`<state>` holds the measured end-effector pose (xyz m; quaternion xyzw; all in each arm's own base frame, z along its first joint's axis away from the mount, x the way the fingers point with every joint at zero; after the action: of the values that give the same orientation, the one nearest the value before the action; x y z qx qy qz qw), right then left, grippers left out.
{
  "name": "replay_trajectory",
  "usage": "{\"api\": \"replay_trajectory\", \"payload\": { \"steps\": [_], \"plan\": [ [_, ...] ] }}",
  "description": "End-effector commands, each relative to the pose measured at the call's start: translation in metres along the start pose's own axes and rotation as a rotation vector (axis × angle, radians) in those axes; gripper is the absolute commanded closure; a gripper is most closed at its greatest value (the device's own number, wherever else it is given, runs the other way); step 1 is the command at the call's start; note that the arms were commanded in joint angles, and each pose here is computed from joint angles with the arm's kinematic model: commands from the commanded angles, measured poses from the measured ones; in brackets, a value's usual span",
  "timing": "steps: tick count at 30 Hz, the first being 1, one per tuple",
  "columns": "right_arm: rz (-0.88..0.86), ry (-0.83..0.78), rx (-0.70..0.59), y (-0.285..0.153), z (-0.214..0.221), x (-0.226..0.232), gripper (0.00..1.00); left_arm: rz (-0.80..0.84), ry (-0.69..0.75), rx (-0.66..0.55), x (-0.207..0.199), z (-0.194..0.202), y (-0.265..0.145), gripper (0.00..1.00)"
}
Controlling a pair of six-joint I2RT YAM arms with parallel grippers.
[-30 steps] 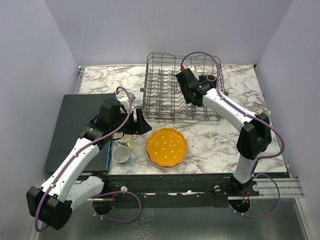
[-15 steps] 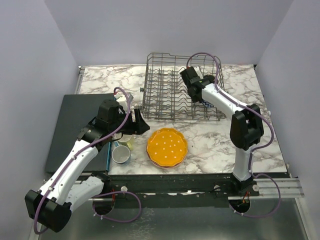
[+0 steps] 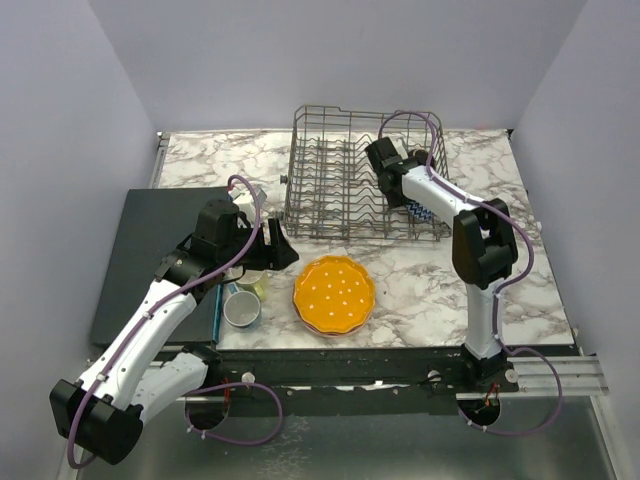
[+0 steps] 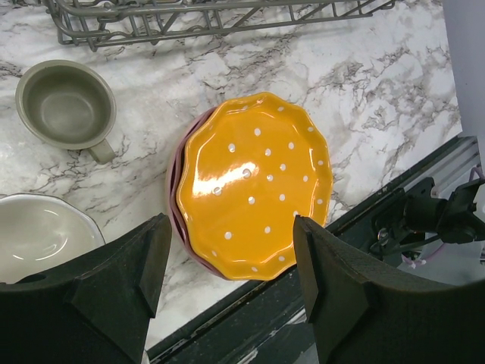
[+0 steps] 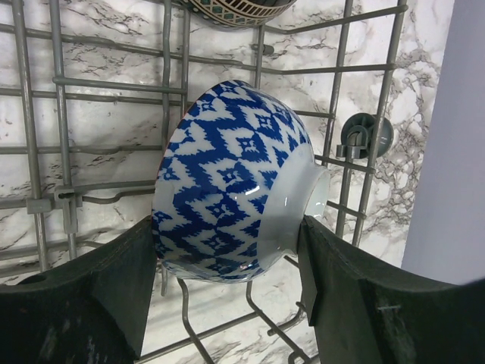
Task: Load the mixed dishes into the dish rack
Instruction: Turn the bowl upside down on the dish rack.
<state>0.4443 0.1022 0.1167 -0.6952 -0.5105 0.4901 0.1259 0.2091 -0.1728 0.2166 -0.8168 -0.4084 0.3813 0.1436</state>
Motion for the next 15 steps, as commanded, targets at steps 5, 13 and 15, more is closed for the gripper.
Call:
{"api": "replay_trajectory", "payload": {
  "steps": [5, 13, 15],
  "plan": [
    [0.012, 0.026, -0.023, 0.011, -0.015, -0.001, 0.67, -0.023, 0.016, -0.001, 0.005, 0.003, 0.001, 0.29],
    [0.011, 0.019, -0.010, 0.022, -0.011, 0.008, 0.63, -0.030, 0.015, 0.005, 0.006, 0.004, 0.002, 0.29],
    [0.009, 0.018, -0.006, 0.024, -0.010, 0.010, 0.62, -0.029, 0.016, 0.004, 0.006, 0.004, 0.002, 0.29]
  ]
}}
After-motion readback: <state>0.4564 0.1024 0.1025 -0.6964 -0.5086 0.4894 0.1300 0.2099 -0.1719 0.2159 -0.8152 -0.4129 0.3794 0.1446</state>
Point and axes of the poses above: each gripper's point midway between its finger pads, its own y axis out along the fingers, its own x axis along the line the jaws close on, z = x × y, the point moved 2 cm from there along -y, back along the fingers, and after that the axes turned 2 degrees about y, right-handed, at the moved point
